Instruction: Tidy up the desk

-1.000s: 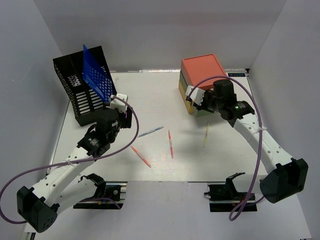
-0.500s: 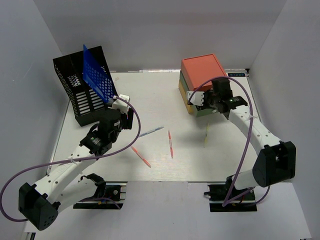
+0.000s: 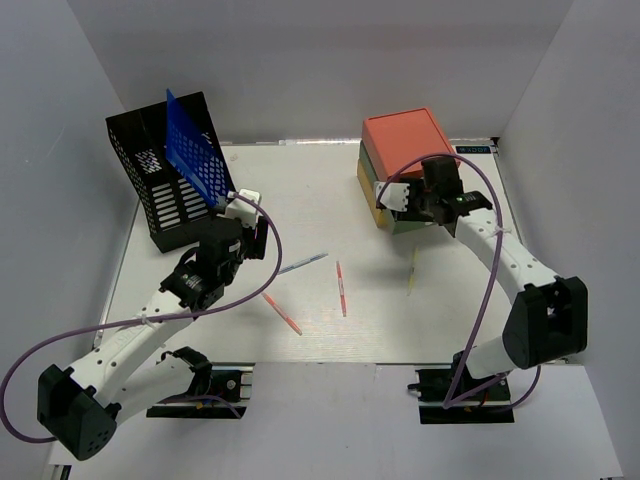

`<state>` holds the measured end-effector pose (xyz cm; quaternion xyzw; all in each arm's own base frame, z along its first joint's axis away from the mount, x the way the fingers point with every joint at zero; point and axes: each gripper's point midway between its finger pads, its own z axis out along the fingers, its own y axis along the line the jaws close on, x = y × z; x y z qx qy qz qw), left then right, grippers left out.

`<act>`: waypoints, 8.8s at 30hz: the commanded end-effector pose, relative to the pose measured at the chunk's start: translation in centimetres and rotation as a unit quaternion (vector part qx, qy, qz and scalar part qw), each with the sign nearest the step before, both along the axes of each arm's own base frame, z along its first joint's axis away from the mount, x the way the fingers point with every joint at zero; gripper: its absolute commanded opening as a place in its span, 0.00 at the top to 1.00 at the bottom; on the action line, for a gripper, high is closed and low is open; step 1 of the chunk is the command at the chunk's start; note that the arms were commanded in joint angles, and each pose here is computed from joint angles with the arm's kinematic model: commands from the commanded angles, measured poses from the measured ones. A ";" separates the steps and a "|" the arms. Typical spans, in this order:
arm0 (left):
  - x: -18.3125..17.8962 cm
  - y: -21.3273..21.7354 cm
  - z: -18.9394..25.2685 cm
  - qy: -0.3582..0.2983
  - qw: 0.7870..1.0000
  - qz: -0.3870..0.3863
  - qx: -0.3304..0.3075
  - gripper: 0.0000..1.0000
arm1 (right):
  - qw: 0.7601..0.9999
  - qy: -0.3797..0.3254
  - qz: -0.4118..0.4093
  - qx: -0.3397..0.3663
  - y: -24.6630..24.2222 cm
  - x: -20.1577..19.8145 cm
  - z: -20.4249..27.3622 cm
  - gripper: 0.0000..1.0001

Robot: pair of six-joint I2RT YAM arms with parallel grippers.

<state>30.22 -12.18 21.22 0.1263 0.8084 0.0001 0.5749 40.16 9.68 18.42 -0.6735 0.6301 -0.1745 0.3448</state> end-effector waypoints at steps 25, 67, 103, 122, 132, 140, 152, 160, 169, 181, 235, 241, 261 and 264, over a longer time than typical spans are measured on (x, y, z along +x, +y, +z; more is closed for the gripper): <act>-0.1 -0.7 -0.3 -0.002 1.000 -0.019 -0.006 0.27 | 0.734 0.125 -0.369 0.555 -1.6 -7.1 1.8 1.00; 0.0 -0.9 -0.7 0.002 0.999 -0.031 0.013 0.27 | 0.547 0.180 -0.471 0.669 -6.3 6.2 -2.2 1.00; 0.0 -0.9 -0.8 0.001 0.999 -0.032 0.015 0.25 | 0.563 0.271 -0.422 0.657 -3.3 2.6 -7.4 0.87; 0.0 -1.0 -1.0 0.007 0.999 -0.035 0.016 0.22 | 0.564 0.295 -0.391 0.665 -2.0 3.4 -10.6 0.52; -0.1 -1.0 -0.8 0.004 0.999 -0.037 0.015 0.22 | 0.547 0.309 -0.391 0.672 -1.0 3.5 -12.0 0.52; -0.1 -1.0 -0.9 0.005 0.999 -0.036 0.016 0.22 | 0.523 0.317 -0.402 0.682 -0.4 4.5 -12.8 0.50; -0.1 -1.0 -0.9 0.005 0.999 -0.037 0.016 0.22 | 0.521 0.308 -0.392 0.693 -0.2 6.2 -12.6 0.52; -0.1 -1.1 -1.0 0.007 0.999 -0.039 0.018 0.22 | 0.534 0.288 -0.369 0.704 -0.1 6.9 -11.9 0.58; -0.1 -1.0 -0.9 0.005 0.999 -0.038 0.017 0.22 | 0.540 0.268 -0.363 0.710 -0.6 7.5 -11.7 0.62; 0.0 -0.9 -0.9 0.004 0.999 -0.035 0.019 0.22 | 0.546 0.260 -0.364 0.708 -0.9 5.7 -12.1 0.79; -0.6 -1.2 0.6 -0.018 0.999 -0.044 -0.003 0.26 | 0.791 0.289 -0.382 0.380 -0.4 -11.8 -12.0 0.58; -0.6 -1.1 1.0 -0.023 0.999 -0.043 -0.005 0.26 | 0.793 0.273 -0.426 0.339 -0.4 -10.9 -14.1 0.52; -0.7 -1.1 1.2 -0.026 0.999 -0.045 -0.008 0.26 | 0.784 0.270 -0.471 0.300 -0.8 -10.7 -17.4 0.58; -0.7 -1.1 1.1 -0.025 0.999 -0.046 -0.007 0.26 | 0.779 0.279 -0.477 0.295 -1.0 -11.3 -17.8 0.65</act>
